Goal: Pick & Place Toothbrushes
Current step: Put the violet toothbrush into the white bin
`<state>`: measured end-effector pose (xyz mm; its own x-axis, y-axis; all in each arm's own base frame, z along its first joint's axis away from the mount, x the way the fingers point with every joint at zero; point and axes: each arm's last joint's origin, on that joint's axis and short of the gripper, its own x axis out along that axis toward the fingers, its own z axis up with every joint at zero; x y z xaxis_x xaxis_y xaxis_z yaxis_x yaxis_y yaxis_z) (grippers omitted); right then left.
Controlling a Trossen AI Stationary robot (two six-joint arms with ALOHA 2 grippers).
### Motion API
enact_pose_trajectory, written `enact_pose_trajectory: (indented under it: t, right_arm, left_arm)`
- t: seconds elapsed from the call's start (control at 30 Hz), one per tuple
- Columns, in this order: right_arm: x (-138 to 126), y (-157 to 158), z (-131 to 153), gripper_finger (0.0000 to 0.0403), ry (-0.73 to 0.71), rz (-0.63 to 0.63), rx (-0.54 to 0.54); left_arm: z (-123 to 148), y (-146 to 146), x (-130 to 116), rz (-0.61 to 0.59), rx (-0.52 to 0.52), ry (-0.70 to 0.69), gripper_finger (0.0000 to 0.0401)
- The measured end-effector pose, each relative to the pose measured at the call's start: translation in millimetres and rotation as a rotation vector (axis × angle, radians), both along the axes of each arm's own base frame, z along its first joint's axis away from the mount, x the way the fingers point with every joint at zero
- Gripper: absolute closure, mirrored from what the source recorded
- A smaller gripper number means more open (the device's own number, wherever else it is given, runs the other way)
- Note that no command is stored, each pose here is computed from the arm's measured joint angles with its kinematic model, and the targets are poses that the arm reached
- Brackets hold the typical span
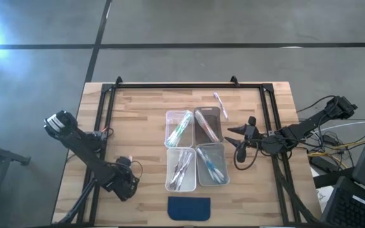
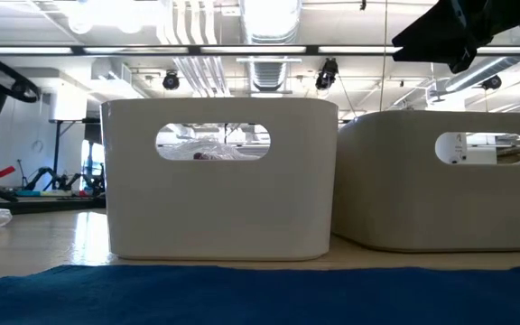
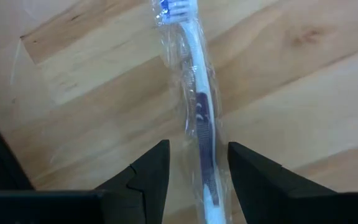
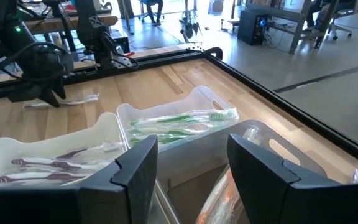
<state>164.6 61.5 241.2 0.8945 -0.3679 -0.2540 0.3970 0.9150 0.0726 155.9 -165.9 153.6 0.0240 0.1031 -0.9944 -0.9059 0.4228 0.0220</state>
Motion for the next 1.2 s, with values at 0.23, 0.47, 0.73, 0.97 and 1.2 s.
enact_pose_trajectory:
  t: [0.23, 0.47, 0.73, 0.97, 1.2]
  right_arm:
    - [0.0, 0.0, -0.1, 0.0202, 0.000, 0.000, 0.000]
    - [0.0, 0.0, -0.3, 0.0218, 0.001, 0.000, 0.000]
    - [0.0, 0.0, -0.2, 0.0240, 0.000, 0.000, 0.000]
    - [0.0, 0.0, -0.2, 0.0258, 0.000, 0.000, 0.000]
    - [0.0, 0.0, -0.2, 0.0277, 0.001, 0.000, -0.001]
  left_arm:
    - [-6.8, 2.9, -0.5, 0.006, -0.016, -0.011, 0.0235]
    - [-7.4, 2.5, 0.0, 0.004, -0.026, -0.016, 0.0273]
    - [-7.4, 2.5, 1.3, -0.007, -0.033, -0.022, 0.0342]
    - [-7.0, 3.2, 2.4, -0.007, -0.030, -0.030, 0.0386]
    - [-5.3, 4.4, 2.1, -0.011, -0.030, -0.044, 0.0368]
